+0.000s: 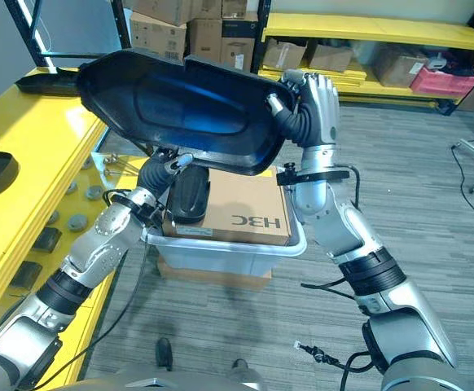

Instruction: Move parts from the plastic box to the shelf.

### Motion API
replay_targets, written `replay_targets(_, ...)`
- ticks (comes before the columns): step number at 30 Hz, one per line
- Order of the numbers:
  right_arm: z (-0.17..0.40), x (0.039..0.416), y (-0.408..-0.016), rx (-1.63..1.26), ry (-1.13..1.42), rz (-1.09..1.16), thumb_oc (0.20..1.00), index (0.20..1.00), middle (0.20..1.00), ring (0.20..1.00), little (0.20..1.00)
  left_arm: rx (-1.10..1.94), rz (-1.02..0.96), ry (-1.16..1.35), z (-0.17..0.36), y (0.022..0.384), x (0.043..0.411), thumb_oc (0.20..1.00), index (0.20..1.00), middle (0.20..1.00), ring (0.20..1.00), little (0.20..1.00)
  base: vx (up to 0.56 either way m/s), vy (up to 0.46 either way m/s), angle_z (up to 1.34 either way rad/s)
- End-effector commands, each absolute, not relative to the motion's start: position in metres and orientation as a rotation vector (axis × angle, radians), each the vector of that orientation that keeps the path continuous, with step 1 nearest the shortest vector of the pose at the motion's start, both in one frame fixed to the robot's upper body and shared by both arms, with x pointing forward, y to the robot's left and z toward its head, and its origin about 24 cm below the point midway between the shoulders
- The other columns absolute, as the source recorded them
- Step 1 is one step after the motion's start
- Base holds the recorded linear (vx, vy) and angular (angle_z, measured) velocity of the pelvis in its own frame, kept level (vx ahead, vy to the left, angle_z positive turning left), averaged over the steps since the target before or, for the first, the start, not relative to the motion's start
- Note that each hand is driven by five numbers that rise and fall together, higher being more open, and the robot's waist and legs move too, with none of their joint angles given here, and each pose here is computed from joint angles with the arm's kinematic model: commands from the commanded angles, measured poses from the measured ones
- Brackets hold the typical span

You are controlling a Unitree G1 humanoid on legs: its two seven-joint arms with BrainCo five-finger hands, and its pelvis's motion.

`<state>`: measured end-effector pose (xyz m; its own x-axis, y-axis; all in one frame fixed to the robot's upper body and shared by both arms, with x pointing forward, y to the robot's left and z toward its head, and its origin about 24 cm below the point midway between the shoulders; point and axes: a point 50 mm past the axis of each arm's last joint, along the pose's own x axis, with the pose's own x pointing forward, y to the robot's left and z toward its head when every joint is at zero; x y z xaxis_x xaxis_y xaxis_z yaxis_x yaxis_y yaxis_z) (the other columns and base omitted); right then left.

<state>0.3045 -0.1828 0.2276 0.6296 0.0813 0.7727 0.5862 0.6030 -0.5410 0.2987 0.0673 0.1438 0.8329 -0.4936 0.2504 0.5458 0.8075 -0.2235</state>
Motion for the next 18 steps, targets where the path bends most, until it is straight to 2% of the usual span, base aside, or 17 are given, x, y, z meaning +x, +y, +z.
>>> replay_targets(1,0.256,0.310,-0.180,-0.939,-0.978,-0.467,0.200,0.200,0.200,0.200,0.200,-0.392,-0.678,-0.368,0.180,0.057,0.292,1.000,1.000,1.000,1.000,1.000,0.00,0.004,0.05)
replay_targets(6,0.251,0.317,-0.177,-0.953,-0.968,-0.434,0.200,0.200,0.200,0.200,0.200,-0.422,-0.712,-0.377,0.183,0.052,0.286,1.000,1.000,1.000,1.000,1.000,0.00,0.004,0.01)
replay_targets(18,0.240,0.303,-0.146,-0.890,-1.033,-0.196,0.200,0.200,0.200,0.200,0.200,-0.383,-0.578,-0.358,0.176,0.062,0.294,1.000,1.000,1.000,1.000,1.000,0.00,0.001,0.02)
